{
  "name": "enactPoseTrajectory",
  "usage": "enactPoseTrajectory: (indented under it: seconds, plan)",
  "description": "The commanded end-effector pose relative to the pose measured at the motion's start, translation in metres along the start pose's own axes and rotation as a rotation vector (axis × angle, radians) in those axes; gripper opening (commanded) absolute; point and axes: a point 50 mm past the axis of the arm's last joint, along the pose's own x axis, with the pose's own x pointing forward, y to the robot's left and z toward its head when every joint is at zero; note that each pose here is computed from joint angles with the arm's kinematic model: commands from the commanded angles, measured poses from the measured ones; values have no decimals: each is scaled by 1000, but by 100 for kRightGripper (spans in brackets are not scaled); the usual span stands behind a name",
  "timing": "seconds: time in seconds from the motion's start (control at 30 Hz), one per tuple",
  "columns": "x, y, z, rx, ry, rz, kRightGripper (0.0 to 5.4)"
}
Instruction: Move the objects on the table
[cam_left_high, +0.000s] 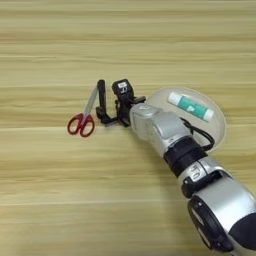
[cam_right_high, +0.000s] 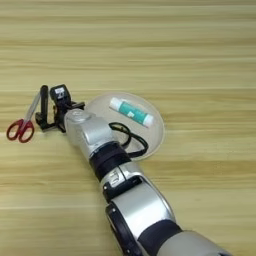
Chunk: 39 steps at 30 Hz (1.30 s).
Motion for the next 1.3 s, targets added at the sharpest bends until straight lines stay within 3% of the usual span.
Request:
enactPoseTrajectory:
  seconds: [0.03,0.4,0.93,1.3]
  plan:
    - [-6,91,78,5,-197,238,478]
    - [-4,93,75,-18,-185,236,377]
    - [-1,98,52,-219,-95,244,210]
    - [0,96,47,-224,-48,251,111]
